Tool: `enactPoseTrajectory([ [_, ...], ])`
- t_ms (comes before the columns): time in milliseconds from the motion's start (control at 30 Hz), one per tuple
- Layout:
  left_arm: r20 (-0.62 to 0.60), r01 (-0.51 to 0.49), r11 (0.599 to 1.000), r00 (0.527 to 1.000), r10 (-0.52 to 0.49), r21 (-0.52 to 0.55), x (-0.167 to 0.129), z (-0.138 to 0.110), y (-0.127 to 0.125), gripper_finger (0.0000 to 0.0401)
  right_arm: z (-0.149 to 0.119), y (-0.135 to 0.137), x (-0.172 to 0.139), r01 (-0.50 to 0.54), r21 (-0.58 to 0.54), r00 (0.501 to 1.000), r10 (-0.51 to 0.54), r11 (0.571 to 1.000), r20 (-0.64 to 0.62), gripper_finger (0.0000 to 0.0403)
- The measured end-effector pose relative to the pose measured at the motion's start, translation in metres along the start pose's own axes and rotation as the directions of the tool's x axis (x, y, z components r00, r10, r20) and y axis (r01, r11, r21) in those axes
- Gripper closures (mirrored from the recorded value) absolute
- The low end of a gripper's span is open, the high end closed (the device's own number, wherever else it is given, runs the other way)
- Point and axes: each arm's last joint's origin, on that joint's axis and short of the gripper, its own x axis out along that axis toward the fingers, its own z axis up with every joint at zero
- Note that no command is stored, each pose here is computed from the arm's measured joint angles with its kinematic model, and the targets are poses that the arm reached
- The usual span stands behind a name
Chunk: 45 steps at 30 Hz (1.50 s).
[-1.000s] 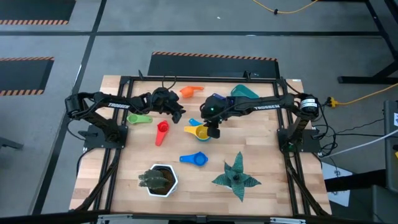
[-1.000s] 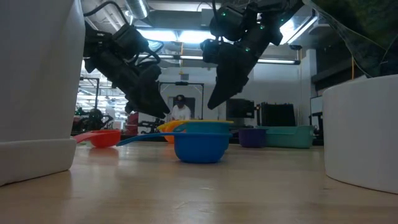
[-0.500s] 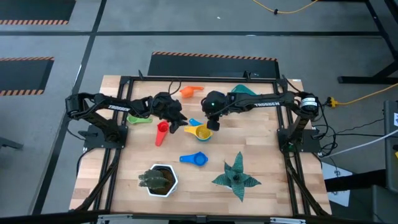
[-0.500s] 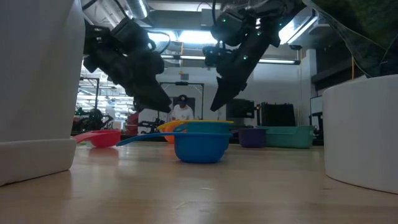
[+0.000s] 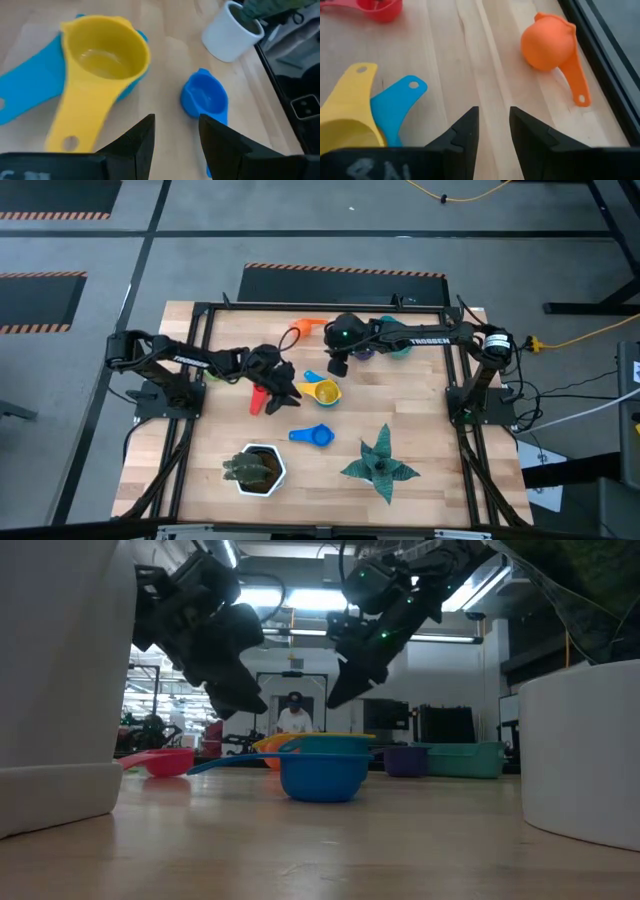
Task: Nest measuring cups in basket
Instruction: Stack the yellow measuring cup on top of the light blue measuring cup
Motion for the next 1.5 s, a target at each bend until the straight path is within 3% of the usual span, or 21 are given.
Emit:
enactPoseTrajectory([
  [300, -0.03, -0.098, 0.995, 0.995, 0.099, 0.018, 0.01, -0.008, -0.011, 0.0255, -0.012, 0.002, 0.008, 0.004, 0.002, 0.999, -0.004, 1.0, 0.036, 0.0289],
  [733, -0.084, -0.225, 0.974, 0.971, 0.226, 0.017, 0.019, -0.02, -0.003, 0.0255, -0.038, 0.005, 0.018, 0.006, 0.009, 0.998, -0.006, 1.0, 0.061, 0.0289],
  [1067, -0.044, -0.319, 0.947, 0.946, 0.32, 0.03, 0.017, -0.017, 0.005, 0.0255, -0.042, 0.008, 0.019, -0.074, 0.007, 0.996, 0.073, 0.997, 0.052, 0.0289],
  [1500, 0.025, -0.348, 0.937, 0.937, 0.348, 0.01, 0.013, -0.008, 0.014, 0.0255, -0.045, 0.008, 0.019, -0.077, 0.006, 0.997, 0.077, 0.997, 0.021, 0.0289],
])
